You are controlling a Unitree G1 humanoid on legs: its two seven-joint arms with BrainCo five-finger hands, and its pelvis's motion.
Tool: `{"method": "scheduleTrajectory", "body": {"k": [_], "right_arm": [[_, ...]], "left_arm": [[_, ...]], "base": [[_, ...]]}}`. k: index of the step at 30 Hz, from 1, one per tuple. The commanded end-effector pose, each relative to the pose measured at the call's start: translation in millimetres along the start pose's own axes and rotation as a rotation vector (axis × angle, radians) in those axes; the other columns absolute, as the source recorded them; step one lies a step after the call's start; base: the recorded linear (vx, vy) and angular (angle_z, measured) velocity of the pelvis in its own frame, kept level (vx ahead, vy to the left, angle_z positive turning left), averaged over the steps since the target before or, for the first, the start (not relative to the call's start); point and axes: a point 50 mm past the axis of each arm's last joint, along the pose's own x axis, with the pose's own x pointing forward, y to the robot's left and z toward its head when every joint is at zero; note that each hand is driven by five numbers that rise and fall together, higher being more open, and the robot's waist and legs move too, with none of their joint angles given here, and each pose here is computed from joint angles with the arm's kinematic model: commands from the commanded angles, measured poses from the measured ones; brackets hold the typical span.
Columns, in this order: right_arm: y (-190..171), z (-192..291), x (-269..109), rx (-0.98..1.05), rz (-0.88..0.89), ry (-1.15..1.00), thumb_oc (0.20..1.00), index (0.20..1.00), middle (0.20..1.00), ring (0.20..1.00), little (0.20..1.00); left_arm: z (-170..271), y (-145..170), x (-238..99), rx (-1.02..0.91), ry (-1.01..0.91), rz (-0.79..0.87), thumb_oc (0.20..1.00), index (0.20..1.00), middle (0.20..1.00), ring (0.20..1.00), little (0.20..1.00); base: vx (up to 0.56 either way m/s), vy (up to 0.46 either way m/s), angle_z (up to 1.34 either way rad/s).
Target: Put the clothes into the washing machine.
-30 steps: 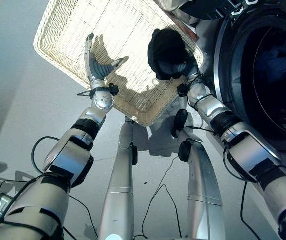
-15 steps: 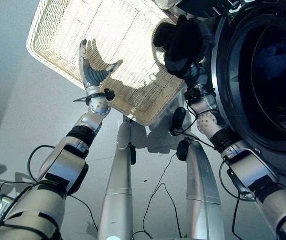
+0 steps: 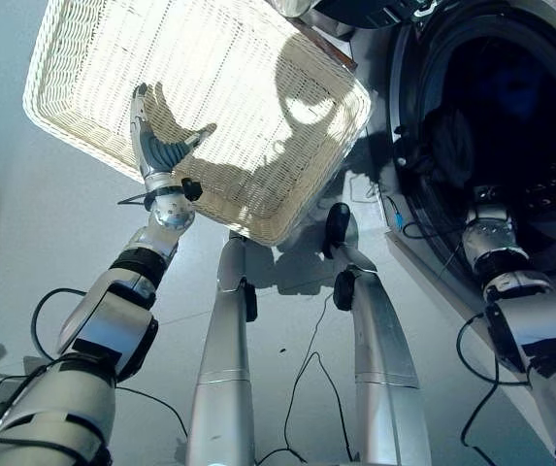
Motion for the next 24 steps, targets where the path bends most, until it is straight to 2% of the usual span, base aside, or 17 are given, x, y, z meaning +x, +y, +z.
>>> {"method": "scheduleTrajectory", "body": {"k": [1, 4, 5, 6, 7, 8, 9, 10, 13, 20, 24], "right_arm": [[-35.1, 136.1, 3.7, 0.117, -0.316, -0.496, 0.200, 0.200, 0.200, 0.200, 0.200], [-25.0, 176.9, -9.0, 0.200, -0.325, -0.673, 0.200, 0.200, 0.200, 0.200, 0.200], [-19.9, 195.1, -16.0, 0.210, -0.274, -0.762, 0.228, 0.228, 0.228, 0.228, 0.228], [-13.5, 206.8, -22.6, 0.214, -0.236, -0.822, 0.501, 0.501, 0.501, 0.501, 0.501], [-11.2, 210.3, -25.5, 0.213, -0.223, -0.849, 0.545, 0.545, 0.545, 0.545, 0.545], [-10.4, 217.3, -28.0, 0.209, -0.202, -0.875, 0.787, 0.787, 0.787, 0.787, 0.787], [-10.4, 217.3, -28.0, 0.209, -0.202, -0.875, 0.787, 0.787, 0.787, 0.787, 0.787], [-10.9, 221.2, -27.4, 0.175, -0.155, -0.877, 1.000, 1.000, 1.000, 1.000, 1.000], [-5.1, 217.3, -21.9, 0.052, -0.111, -0.830, 1.000, 1.000, 1.000, 1.000, 1.000], [-2.9, 203.1, -12.0, -0.127, -0.257, -0.756, 1.000, 1.000, 1.000, 1.000, 1.000], [9.0, 179.2, -7.4, -0.585, -0.420, -0.761, 1.000, 1.000, 1.000, 1.000, 1.000]], "left_arm": [[-6.6, 22.0, 1.2, -0.008, -0.018, 0.088, 1.000, 1.000, 1.000, 1.000, 1.000], [-10.6, 33.6, 1.7, 0.015, -0.026, 0.090, 1.000, 1.000, 1.000, 1.000, 1.000], [-12.3, 40.6, 3.7, 0.026, -0.028, 0.094, 1.000, 1.000, 1.000, 1.000, 1.000], [-12.2, 48.0, 8.9, 0.039, -0.028, 0.097, 1.000, 1.000, 1.000, 1.000, 1.000], [-12.3, 51.2, 11.1, 0.045, -0.028, 0.097, 1.000, 1.000, 1.000, 1.000, 1.000], [-12.5, 56.1, 14.5, 0.052, -0.028, 0.100, 1.000, 1.000, 1.000, 1.000, 1.000], [-12.5, 56.1, 14.5, 0.052, -0.028, 0.100, 1.000, 1.000, 1.000, 1.000, 1.000], [-12.4, 60.3, 18.3, 0.057, -0.025, 0.102, 1.000, 1.000, 1.000, 1.000, 1.000], [-9.1, 65.0, 27.0, 0.054, -0.023, 0.094, 1.000, 1.000, 1.000, 1.000, 1.000], [-4.1, 53.4, 29.4, 0.049, -0.033, 0.054, 1.000, 1.000, 1.000, 1.000, 1.000], [1.6, 40.0, 28.1, 0.038, -0.037, 0.032, 1.000, 1.000, 1.000, 1.000, 1.000]], "base": [[-0.02, -0.052, 0.01], [-0.03, -0.066, -0.04], [-0.03, -0.052, -0.07], [-0.03, -0.043, -0.05], [-0.03, -0.025, -0.04], [0.00, 0.000, 0.00], [-0.01, -0.010, -0.05], [0.00, -0.007, -0.03], [0.00, 0.000, 0.00], [0.00, 0.000, 0.00], [0.01, -0.010, 0.04]]}}
